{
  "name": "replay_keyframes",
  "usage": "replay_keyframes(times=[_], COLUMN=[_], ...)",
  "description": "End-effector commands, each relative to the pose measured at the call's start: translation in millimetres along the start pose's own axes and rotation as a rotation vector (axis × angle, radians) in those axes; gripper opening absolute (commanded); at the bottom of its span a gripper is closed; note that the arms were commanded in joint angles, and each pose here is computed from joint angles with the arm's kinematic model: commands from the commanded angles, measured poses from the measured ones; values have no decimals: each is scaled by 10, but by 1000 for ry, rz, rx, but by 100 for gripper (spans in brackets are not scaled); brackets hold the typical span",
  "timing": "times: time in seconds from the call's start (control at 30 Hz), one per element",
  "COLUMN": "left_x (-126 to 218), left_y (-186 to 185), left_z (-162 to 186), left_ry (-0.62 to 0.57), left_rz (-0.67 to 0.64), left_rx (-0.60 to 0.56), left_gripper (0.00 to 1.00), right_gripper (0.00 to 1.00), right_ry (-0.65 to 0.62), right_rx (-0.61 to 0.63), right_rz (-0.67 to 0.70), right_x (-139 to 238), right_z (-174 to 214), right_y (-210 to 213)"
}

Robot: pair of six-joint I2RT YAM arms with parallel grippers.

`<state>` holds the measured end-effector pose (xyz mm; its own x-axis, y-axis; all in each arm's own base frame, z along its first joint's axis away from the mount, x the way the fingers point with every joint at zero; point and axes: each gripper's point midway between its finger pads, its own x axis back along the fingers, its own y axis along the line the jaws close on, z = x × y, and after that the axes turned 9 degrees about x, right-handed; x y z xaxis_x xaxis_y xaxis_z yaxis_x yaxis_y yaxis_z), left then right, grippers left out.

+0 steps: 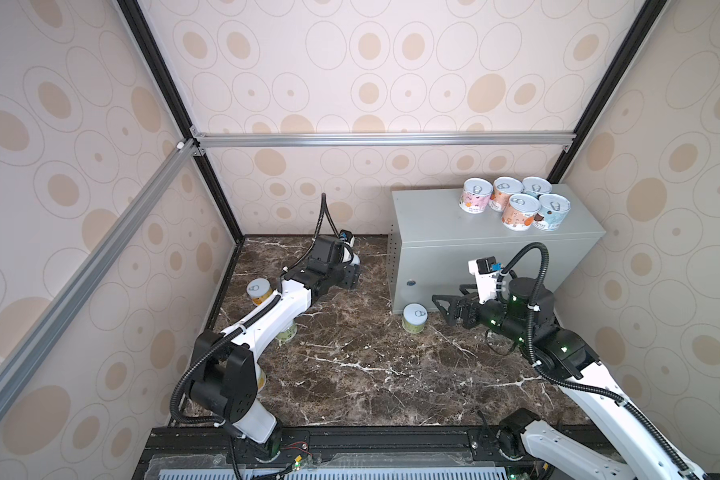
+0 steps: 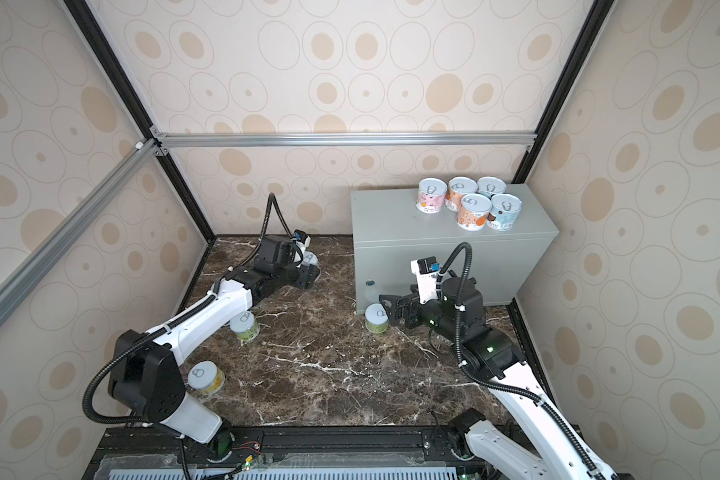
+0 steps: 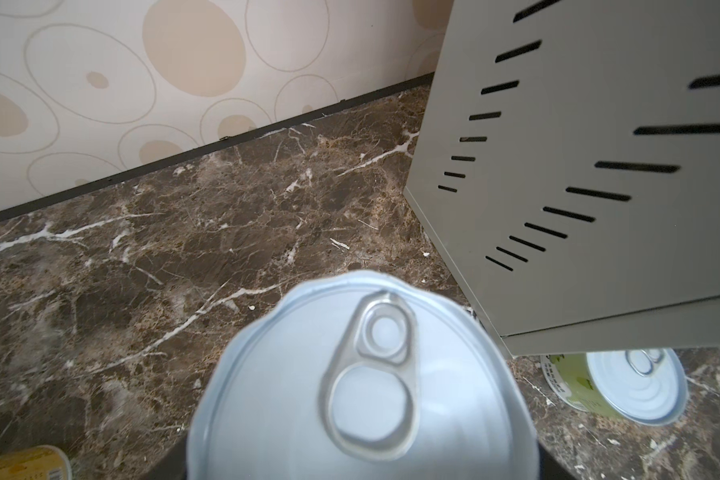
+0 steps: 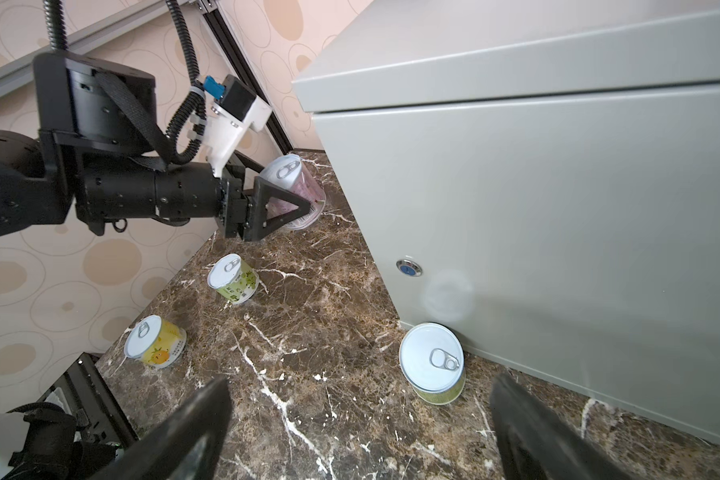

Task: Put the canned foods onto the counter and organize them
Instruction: 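Lift the pink can with the left gripper up toward the cabinet top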

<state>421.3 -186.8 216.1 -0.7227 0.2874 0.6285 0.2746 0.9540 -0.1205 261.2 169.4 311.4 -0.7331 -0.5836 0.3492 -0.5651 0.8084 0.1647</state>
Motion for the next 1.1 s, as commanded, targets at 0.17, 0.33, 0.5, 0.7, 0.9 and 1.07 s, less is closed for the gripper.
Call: replay_keyframes(times=[0.17, 0.33, 0.5, 0.7, 0.9, 1.07], left_x=[614, 825, 977, 1090, 1163, 1129], left_y=[-121, -204, -252, -335, -504, -691], left_z=[-614, -829, -1004, -1248, -1495, -1631], left_ry=[-117, -127, -149, -183, -200, -194], left_rz=[53, 80, 98, 127, 185, 209], left_rx=[19, -15, -25, -14, -13, -39], left_gripper=[64, 63, 63, 62, 62, 61], right_gripper=[99, 99, 99, 99, 99, 99], right_ry=[35, 54, 66, 88, 95, 106], right_rx=[-14, -21, -24, -32, -36, -42], right_rz=[-35, -43, -56, -69, -76, -85], right_x=[-72, -112, -144, -202, -243, -283], right_z=[69, 103, 126, 182, 209, 240], right_y=[57, 61, 83, 98, 105, 113])
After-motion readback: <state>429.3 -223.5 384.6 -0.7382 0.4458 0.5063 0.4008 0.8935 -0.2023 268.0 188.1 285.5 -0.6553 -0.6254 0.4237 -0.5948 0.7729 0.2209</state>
